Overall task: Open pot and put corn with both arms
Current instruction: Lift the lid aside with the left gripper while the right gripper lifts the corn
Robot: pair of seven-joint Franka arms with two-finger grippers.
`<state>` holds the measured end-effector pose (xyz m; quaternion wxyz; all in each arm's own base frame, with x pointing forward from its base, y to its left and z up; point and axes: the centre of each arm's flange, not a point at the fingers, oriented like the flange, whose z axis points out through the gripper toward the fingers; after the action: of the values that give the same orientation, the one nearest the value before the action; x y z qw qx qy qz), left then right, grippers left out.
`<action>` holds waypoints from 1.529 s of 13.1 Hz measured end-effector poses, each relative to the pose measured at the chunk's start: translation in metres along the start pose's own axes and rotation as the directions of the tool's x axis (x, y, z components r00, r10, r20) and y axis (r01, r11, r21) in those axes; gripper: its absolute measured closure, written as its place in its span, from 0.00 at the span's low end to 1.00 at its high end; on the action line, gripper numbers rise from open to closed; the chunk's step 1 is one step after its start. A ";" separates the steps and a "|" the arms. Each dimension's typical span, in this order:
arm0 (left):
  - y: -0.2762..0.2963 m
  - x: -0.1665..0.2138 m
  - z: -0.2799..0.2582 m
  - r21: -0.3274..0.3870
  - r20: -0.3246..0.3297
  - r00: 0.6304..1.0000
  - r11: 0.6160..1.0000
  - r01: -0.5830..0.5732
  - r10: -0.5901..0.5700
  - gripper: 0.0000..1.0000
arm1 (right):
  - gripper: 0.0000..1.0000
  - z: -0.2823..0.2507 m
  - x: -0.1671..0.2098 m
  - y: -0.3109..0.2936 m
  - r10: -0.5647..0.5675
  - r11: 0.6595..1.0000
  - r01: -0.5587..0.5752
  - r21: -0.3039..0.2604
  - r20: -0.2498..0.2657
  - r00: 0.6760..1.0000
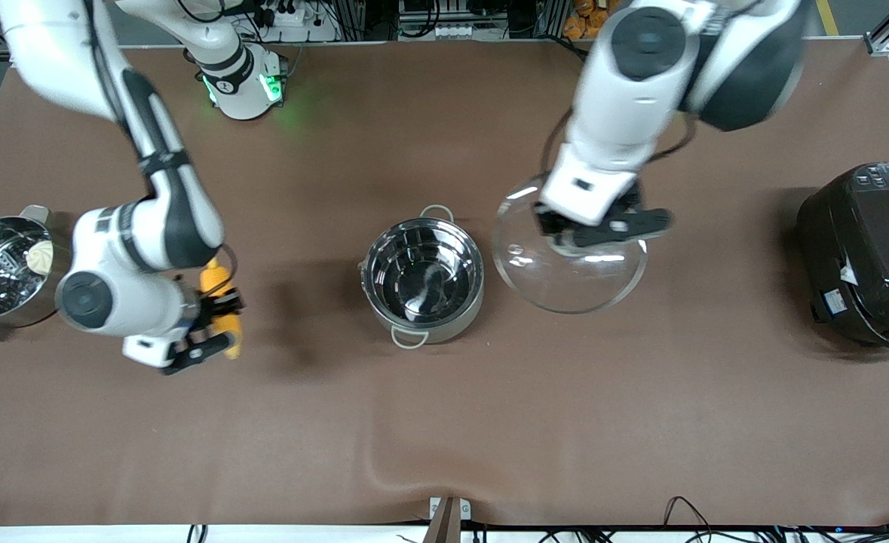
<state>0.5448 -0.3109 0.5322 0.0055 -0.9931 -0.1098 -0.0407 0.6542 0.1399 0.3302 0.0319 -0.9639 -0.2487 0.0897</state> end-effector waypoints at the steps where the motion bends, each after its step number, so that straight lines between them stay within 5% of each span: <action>1: -0.030 0.005 0.012 0.004 0.002 1.000 1.000 0.008 -0.008 0.49 | 0.64 -0.004 0.008 -0.033 -0.037 0.999 0.037 -0.006 -0.001 0.999; 9: -0.196 0.009 0.168 0.023 0.029 0.999 1.000 0.019 -0.020 0.49 | 0.64 0.009 0.028 -0.266 0.030 0.998 -0.029 -0.060 0.011 0.999; 13: -0.232 -0.014 0.233 0.004 0.006 0.999 0.999 0.033 -0.033 0.49 | 0.64 -0.006 0.051 -0.275 -0.016 0.998 0.012 -0.055 -0.070 0.997; 16: -0.237 -0.026 0.267 -0.009 -0.009 0.999 0.999 0.036 -0.036 0.49 | 0.64 0.038 0.084 -0.286 -0.058 0.998 0.051 -0.048 -0.173 0.983; 20: -0.245 -0.026 0.295 -0.015 -0.016 0.999 0.999 0.047 -0.047 0.49 | 0.64 0.055 0.094 -0.302 -0.080 0.996 0.072 -0.049 -0.185 0.979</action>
<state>0.4896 -0.0717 0.2369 -0.0017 -0.9899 -0.1330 -0.0495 0.5817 0.4500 0.2936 0.0382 -0.9583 -0.2832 -0.0077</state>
